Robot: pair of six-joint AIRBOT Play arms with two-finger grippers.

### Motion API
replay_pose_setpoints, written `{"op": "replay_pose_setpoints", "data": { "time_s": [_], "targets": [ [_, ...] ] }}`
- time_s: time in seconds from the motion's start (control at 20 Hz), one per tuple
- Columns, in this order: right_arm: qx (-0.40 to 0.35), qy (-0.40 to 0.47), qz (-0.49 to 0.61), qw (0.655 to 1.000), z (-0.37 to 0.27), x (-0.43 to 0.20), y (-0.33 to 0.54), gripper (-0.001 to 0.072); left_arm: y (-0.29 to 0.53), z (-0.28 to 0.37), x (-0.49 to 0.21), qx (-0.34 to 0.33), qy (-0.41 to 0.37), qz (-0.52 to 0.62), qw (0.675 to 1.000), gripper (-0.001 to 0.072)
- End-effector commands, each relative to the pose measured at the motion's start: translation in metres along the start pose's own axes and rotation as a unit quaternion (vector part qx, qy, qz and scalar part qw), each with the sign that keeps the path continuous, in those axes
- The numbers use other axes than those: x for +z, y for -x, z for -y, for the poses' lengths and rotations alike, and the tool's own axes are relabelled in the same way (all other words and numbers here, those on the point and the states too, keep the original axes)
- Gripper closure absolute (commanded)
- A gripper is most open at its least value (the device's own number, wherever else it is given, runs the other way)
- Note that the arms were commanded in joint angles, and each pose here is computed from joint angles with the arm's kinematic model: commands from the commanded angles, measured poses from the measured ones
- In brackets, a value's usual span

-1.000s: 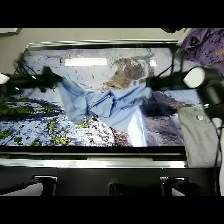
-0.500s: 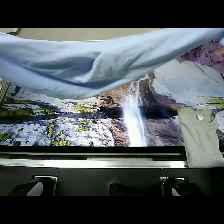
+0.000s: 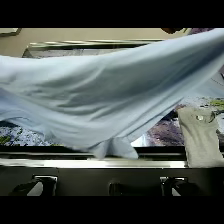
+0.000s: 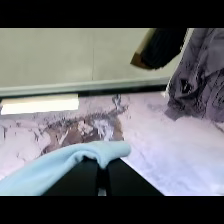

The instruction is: Fold the clothes and pants, and hang the long-sleeved shirts on hangers.

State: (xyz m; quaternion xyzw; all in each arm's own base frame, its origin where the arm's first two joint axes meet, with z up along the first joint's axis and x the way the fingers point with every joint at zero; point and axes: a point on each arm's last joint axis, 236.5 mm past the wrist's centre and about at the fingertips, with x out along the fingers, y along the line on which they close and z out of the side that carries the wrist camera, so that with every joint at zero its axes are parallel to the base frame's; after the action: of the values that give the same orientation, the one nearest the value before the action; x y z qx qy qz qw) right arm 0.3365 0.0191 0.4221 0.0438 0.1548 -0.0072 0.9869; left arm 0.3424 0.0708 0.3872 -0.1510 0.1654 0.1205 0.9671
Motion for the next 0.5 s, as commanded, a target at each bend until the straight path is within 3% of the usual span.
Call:
{"op": "replay_pose_setpoints", "data": {
  "time_s": [0.0,0.2,0.45],
  "targets": [
    [0.015,-0.012,-0.152,0.988,-0.027,-0.082,-0.111,0.0674,-0.103,-0.011,-0.070,0.019,-0.015,-0.129,0.991,0.0689],
    [0.007,-0.006,-0.307,0.952,-0.041,-0.209,-0.238,0.0674,-0.236,-0.018,-0.192,0.031,-0.011,-0.284,0.958,0.0687],
    [0.008,-0.032,-0.422,0.906,-0.053,-0.327,-0.299,0.0674,-0.299,0.003,-0.322,-0.015,0.104,-0.427,0.898,0.0684]
  ]
}}
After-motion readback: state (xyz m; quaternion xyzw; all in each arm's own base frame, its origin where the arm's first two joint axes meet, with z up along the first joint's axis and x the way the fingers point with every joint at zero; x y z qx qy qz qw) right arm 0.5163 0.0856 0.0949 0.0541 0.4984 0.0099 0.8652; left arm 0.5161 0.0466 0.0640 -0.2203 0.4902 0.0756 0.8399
